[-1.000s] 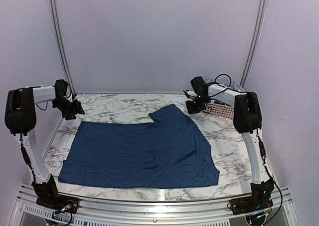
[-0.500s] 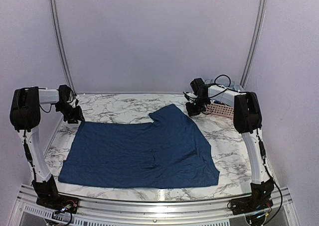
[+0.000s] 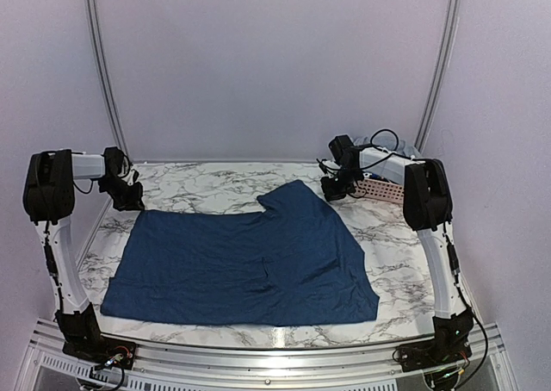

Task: Fold and stack the mixed laundry pile
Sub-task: Pick up the 1/3-folded T-shirt from the center of the board.

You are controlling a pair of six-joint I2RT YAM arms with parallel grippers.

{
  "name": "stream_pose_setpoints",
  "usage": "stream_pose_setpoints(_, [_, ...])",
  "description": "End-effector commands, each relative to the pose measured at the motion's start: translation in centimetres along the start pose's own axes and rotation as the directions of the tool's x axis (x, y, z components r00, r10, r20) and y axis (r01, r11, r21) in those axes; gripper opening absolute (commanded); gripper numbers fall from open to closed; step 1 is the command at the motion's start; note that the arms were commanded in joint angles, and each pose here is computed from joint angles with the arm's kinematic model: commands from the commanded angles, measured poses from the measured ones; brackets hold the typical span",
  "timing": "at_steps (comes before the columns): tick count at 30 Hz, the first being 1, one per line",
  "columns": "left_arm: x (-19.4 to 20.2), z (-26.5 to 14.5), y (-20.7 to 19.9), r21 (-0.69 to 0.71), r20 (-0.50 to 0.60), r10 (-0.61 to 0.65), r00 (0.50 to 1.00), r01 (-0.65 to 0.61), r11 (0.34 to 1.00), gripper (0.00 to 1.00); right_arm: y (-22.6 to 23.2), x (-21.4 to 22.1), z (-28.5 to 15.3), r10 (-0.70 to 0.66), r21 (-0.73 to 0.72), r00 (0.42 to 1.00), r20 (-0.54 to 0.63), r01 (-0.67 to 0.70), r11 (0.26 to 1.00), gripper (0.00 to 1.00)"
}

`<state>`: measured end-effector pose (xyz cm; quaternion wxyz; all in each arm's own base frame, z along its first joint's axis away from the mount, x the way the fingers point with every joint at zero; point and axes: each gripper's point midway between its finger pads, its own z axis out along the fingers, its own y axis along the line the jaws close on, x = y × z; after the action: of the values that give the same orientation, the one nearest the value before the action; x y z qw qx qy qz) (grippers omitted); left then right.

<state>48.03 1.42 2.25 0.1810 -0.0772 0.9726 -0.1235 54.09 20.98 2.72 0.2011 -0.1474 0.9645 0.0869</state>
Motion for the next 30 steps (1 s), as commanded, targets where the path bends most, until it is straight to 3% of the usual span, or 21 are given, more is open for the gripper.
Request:
stream_pose_setpoints(1, [-0.4, -0.5, -0.9, 0.042, 0.009, -0.004, 1.000, 0.003, 0.999, 0.00, 0.3, -2.7, -3.0, 0.024, -0.013, 0.996, 0.085, -0.023, 1.000, 0.00])
stream_pose_setpoints(17, [-2.5, -4.9, -1.9, 0.034, 0.111, -0.038, 0.993, 0.034, 0.999, 0.00, 1.1, -5.1, -7.9, 0.050, -0.059, 0.981, 0.188, -0.039, 0.997, 0.00])
stream_pose_setpoints(21, [-2.2, -4.5, -2.1, 0.049, 0.101, -0.041, 0.994, 0.036, 0.998, 0.00, 1.3, -4.8, -6.6, 0.051, -0.094, 0.985, 0.167, -0.036, 0.995, 0.00])
stream_pose_setpoints(26, [-1.9, -3.5, -2.1, 0.068, 0.078, -0.055, 0.995, 0.050, 0.996, 0.00, 1.8, -3.8, -3.7, 0.055, -0.140, 0.993, 0.103, -0.040, 0.989, 0.28])
stream_pose_setpoints(30, [-1.8, -3.2, -2.0, 0.067, 0.073, -0.057, 0.996, 0.052, 0.996, 0.00, 1.4, -2.6, -2.4, 0.057, -0.119, 0.996, 0.074, -0.048, 0.992, 0.33])
